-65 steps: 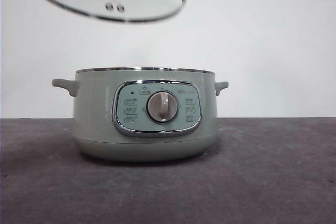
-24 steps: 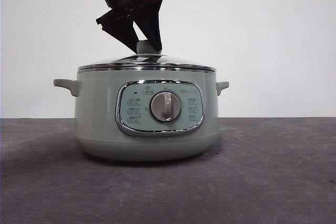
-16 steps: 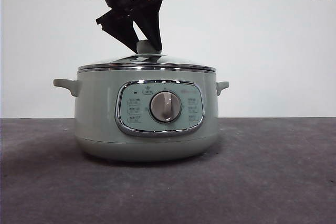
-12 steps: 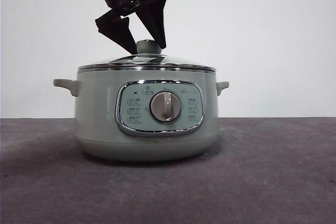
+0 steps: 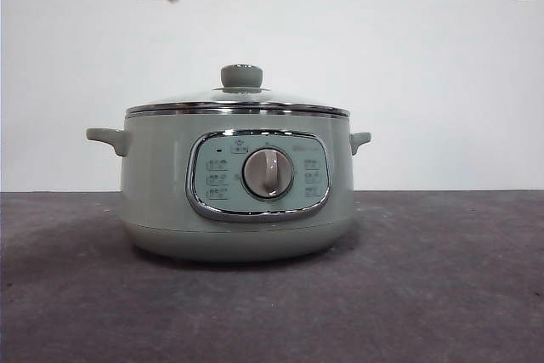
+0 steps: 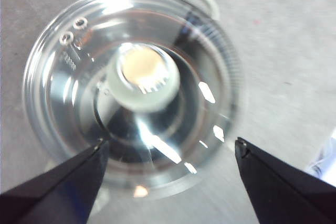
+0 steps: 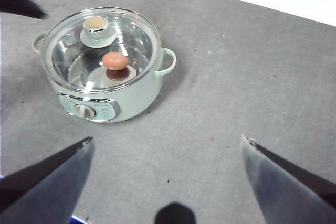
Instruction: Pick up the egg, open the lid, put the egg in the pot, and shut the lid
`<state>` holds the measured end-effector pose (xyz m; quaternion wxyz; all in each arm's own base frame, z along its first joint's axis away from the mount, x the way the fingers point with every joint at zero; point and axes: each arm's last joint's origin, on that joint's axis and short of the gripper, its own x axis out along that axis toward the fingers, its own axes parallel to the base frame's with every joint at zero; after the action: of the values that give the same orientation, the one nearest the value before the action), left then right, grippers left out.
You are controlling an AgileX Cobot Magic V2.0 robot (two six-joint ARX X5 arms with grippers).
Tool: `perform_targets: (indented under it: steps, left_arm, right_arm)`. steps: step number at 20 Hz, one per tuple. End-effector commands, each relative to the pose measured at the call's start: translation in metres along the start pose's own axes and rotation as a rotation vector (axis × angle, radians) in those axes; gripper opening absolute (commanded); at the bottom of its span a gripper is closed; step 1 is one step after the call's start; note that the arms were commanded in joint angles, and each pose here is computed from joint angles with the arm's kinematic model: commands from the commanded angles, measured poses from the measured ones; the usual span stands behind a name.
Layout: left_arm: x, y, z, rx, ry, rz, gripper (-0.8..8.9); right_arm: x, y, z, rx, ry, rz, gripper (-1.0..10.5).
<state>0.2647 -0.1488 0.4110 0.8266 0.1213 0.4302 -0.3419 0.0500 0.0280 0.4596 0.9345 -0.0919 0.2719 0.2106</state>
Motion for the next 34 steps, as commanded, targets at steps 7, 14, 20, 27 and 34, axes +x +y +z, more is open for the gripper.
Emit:
perform_targets:
  steps: [7, 14, 20, 27, 34]
  left_arm:
    - [-0.106, -0.035, -0.044, -0.012, -0.19, -0.134, 4.04]
    - [-0.132, -0.043, -0.059, -0.006, -0.26, -0.128, -0.08]
    - [-0.132, -0.043, -0.059, 0.006, -0.26, -0.125, -0.08]
    - [-0.132, -0.043, -0.059, 0.004, -0.26, -0.124, -0.04]
    - [-0.131, -0.043, -0.058, 0.003, -0.259, -0.124, -0.04]
  right_arm:
    - [0.02, 0.009, 0.006, -0.014, 0.095, 0.205, 4.7]
    - [0.042, 0.013, 0.015, -0.053, 0.156, 0.269, -0.3]
    - [0.043, 0.014, 0.015, -0.071, 0.158, 0.27, -0.1]
    - [0.049, 0.014, 0.018, -0.054, 0.179, 0.24, 0.0]
    - [0.061, 0.013, 0.021, -0.061, 0.213, 0.172, 0.0]
